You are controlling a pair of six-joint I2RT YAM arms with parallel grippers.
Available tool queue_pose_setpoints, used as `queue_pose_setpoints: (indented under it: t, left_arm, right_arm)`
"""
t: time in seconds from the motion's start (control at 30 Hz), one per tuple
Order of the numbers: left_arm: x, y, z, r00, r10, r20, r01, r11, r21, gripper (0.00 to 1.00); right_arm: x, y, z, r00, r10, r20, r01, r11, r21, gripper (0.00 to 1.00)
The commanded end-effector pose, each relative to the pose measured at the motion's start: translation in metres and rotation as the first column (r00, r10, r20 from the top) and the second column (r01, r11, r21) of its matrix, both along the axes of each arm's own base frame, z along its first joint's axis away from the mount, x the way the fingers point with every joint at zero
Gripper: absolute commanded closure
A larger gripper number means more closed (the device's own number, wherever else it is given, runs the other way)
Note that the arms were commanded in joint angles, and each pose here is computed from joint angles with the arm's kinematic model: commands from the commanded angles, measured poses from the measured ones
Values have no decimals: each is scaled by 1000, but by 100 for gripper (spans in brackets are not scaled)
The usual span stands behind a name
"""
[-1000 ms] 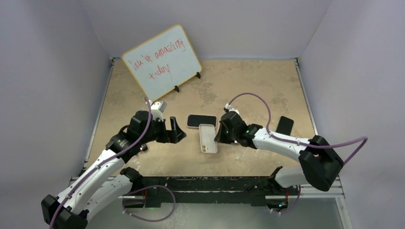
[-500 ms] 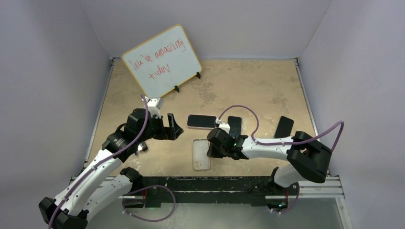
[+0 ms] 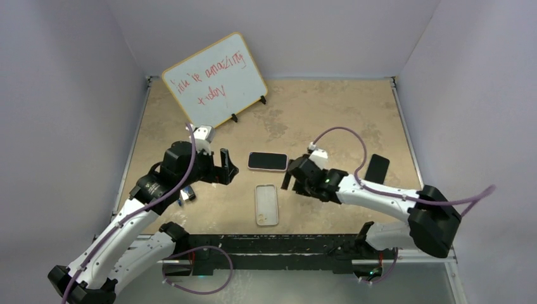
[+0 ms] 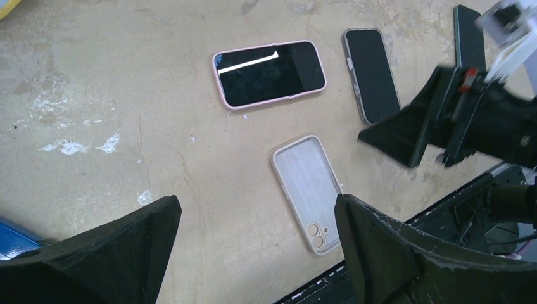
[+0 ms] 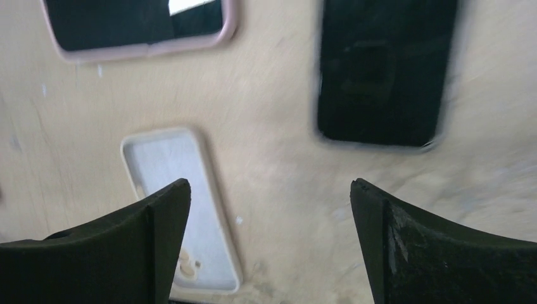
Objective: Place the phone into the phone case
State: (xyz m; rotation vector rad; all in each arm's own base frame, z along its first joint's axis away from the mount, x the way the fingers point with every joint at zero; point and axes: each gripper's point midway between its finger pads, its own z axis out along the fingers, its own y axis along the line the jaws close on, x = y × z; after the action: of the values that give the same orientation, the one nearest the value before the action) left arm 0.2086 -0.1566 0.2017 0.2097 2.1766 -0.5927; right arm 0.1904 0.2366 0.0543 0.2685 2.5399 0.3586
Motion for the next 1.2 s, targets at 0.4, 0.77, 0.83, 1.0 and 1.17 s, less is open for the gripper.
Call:
queue_pose_setpoints:
  t: [0.4,0.77,0.83,1.0,1.17]
  left_arm:
    - [0,5,24,995,0,98,2,1000,-21,3]
    - [-2,7,29,993,5,119,-1,1000,-29,2]
    - [-2,7,31,992,5,125,-1,999,-33,2]
    - [-1,6,29,993,3,119,1,1000,-29,2]
    - [2,3,22,996,-5,91,6,1000,-13,2]
  right_arm:
    - [92,-221,42,833,-514,205,549,814,-190,1]
    - [111,-305,0,723,-690,23,670,693,-265,1]
    - [111,-314,-5,719,-695,3,671,692,-268,1]
    - [107,-332,-18,721,-692,-46,661,705,-257,1]
    - [103,-334,-31,726,-682,-88,649,722,-242,1]
